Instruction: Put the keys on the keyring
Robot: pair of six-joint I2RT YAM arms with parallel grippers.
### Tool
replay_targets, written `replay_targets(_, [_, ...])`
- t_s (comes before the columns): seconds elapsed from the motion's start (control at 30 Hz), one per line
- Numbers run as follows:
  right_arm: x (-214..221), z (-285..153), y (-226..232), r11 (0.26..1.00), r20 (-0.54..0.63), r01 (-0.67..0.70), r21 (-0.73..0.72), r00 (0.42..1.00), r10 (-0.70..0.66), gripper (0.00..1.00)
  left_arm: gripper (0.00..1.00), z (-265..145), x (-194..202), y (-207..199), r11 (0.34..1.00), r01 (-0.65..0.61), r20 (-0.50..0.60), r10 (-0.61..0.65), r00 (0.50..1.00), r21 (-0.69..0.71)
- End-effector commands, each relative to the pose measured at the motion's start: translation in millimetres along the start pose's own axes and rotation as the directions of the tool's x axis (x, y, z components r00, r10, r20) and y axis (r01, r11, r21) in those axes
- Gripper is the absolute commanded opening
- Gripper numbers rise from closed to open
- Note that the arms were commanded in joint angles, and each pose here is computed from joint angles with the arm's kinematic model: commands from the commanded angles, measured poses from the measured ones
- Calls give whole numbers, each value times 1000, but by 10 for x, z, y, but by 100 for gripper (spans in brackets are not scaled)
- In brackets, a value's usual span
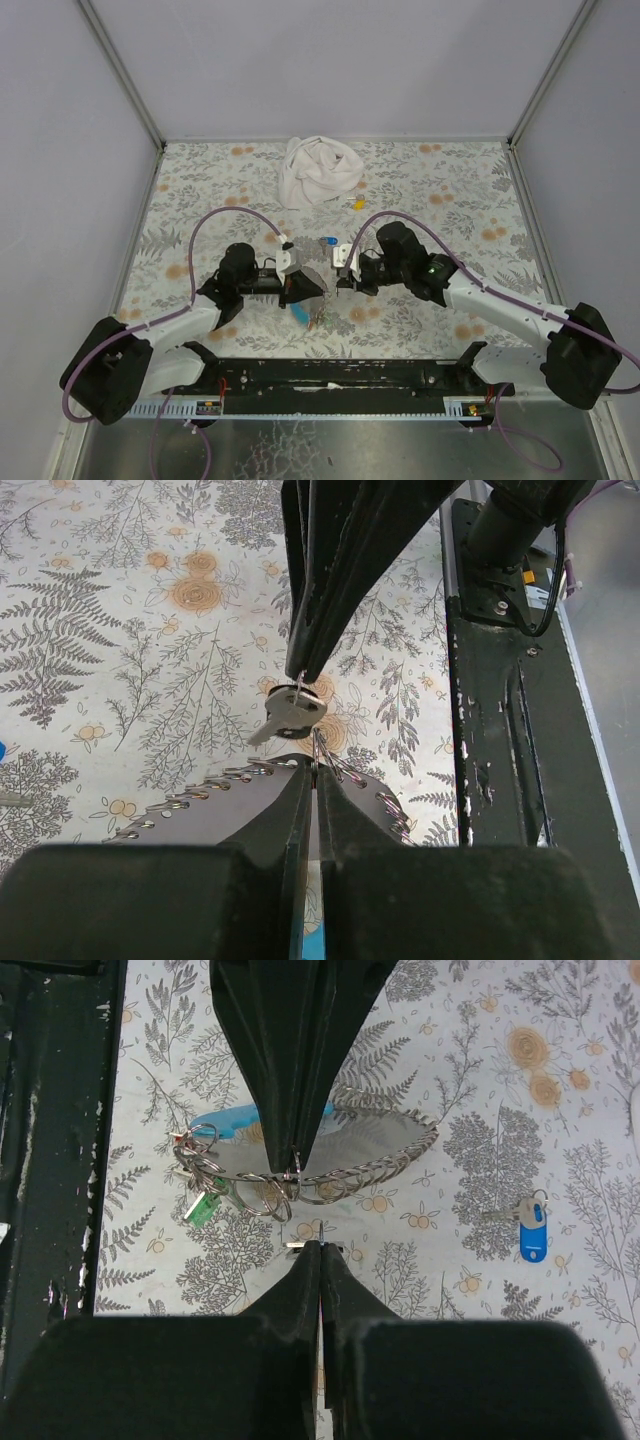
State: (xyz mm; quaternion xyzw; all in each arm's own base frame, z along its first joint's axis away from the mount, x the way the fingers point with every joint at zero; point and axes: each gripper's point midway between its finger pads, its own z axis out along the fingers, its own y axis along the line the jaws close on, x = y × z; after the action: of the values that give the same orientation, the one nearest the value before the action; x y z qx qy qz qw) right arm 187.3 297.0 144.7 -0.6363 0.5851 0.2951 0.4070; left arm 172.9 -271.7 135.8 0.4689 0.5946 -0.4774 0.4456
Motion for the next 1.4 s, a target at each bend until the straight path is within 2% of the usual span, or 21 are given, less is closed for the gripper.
replay_targets(0.0, [-245, 9, -14, 998, 84, 57, -35, 995, -54, 0, 0, 34, -144, -23, 995, -94, 48, 92, 995, 32])
replay_targets(0.33, [-180, 16, 15, 999, 76, 22, -31, 997, -20, 0, 0, 20, -167, 23, 994, -112, 53, 113, 992, -17])
replay_targets(0.77, [-92, -77, 72, 994, 110, 95, 51, 989, -100, 0, 0, 60, -111, 57, 962, -235, -19, 235, 972, -138])
replay_targets(0.87, [-63, -74, 105, 994, 107, 96, 50, 989, -100, 0, 0, 80, -110, 28, 960, -252, -26, 250, 968, -125])
replay_targets(1.13, [-110, -125, 141, 994, 119, 97, 50, 988, -102, 0, 0, 133, -95, -195, 970, -242, -5, 243, 970, 21])
replay_targets(1.37, [-129, -173, 221, 995, 140, 90, 34, 986, -94, 0, 0, 137, -74, -161, 975, -221, -16, 222, 975, 40])
